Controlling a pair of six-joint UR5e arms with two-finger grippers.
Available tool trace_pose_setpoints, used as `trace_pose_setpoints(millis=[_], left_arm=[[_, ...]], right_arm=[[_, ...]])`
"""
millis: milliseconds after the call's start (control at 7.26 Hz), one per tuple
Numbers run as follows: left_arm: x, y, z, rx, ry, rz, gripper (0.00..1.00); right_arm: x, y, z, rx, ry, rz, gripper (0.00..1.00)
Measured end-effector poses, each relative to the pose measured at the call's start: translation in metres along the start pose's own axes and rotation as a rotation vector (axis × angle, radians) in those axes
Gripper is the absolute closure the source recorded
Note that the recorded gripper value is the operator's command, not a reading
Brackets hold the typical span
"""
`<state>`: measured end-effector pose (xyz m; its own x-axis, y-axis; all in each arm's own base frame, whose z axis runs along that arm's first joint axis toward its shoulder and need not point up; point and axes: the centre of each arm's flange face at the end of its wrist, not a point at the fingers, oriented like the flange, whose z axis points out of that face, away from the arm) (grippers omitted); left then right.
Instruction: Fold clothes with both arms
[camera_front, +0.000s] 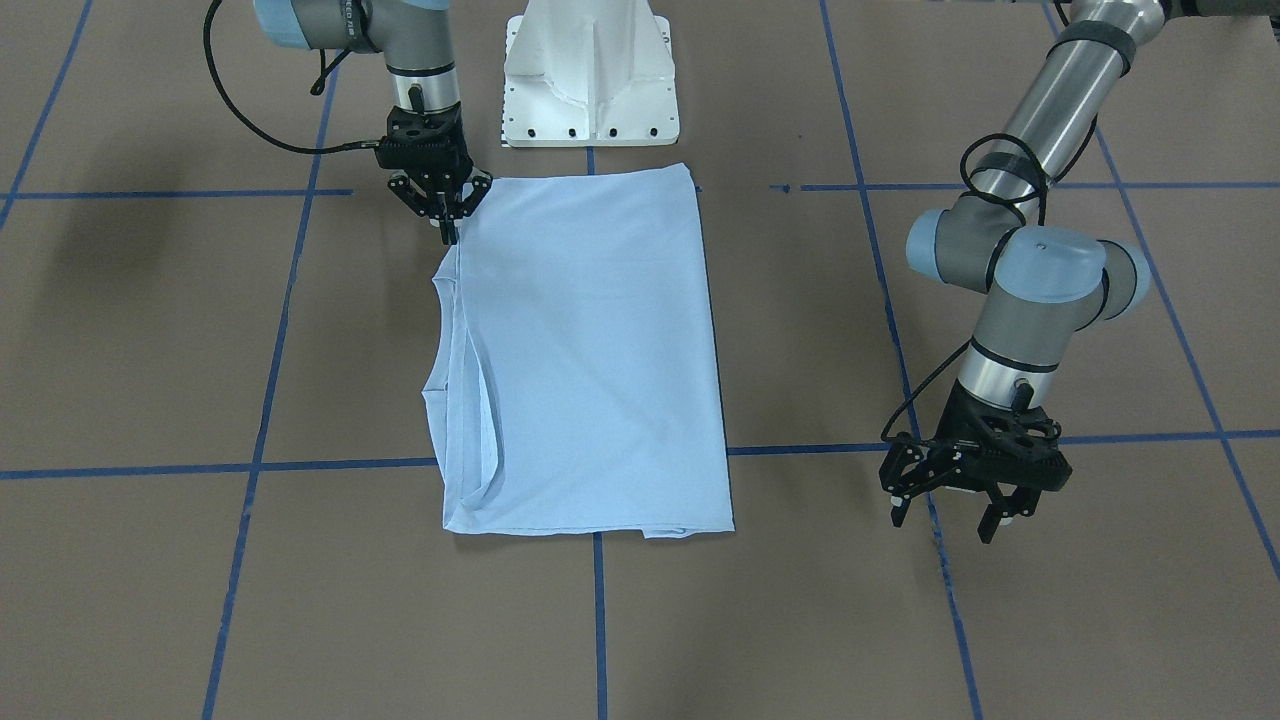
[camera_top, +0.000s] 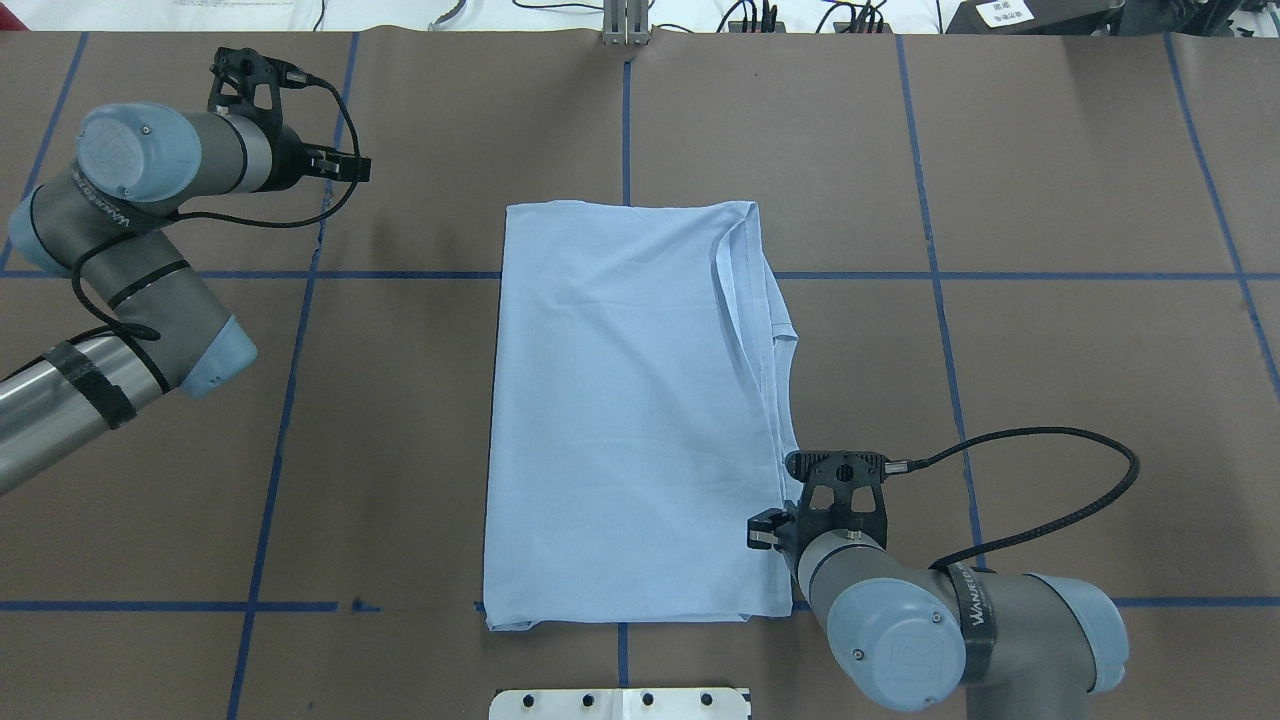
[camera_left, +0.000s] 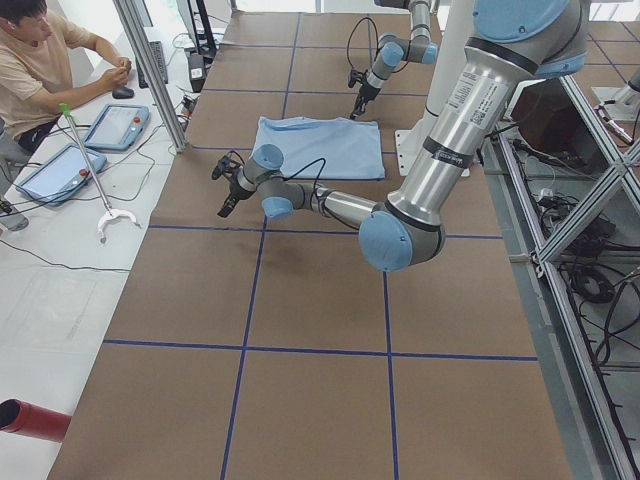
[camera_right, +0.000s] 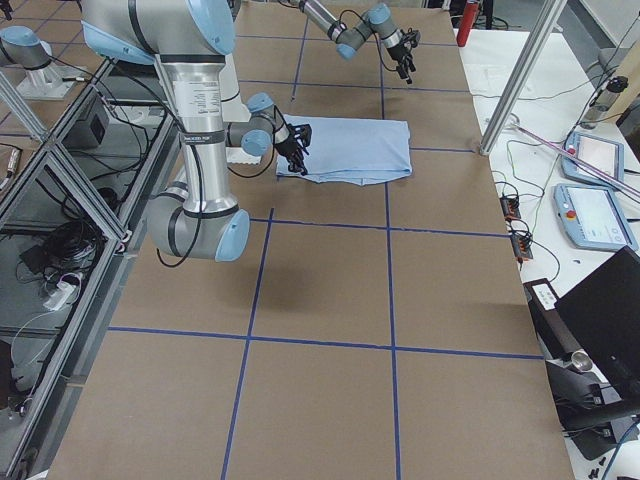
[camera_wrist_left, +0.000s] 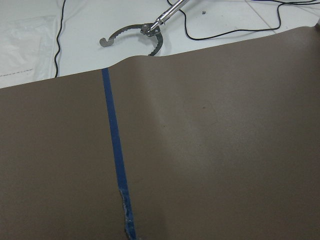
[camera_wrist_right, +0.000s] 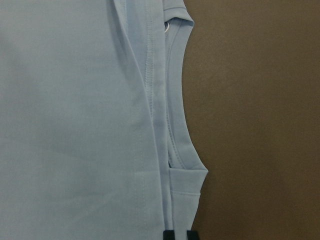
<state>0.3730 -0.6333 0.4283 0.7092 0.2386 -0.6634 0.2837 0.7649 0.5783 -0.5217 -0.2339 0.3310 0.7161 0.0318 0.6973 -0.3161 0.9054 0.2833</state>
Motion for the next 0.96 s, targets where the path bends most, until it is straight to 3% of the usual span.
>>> trace_pose_setpoints(millis=[275, 551, 826, 964], left_arm=[[0.002, 0.000, -0.001, 0.002, 0.004, 0.001, 0.00], [0.015, -0.007, -0.015, 0.017, 0.037, -0.009, 0.00], [0.041, 0.000, -0.045, -0.009, 0.133, -0.130, 0.00], [0.062, 0.025, -0.073, -0.032, 0.198, -0.196, 0.00]], right_arm=[[-0.003, -0.012, -0.004, 0.009, -0.020, 0.016, 0.00], [-0.003, -0.043, -0.011, 0.023, -0.082, 0.071, 0.00], [-0.006, -0.058, -0.021, 0.024, -0.184, 0.170, 0.00], [-0.007, -0.061, -0.026, 0.021, -0.209, 0.252, 0.00]])
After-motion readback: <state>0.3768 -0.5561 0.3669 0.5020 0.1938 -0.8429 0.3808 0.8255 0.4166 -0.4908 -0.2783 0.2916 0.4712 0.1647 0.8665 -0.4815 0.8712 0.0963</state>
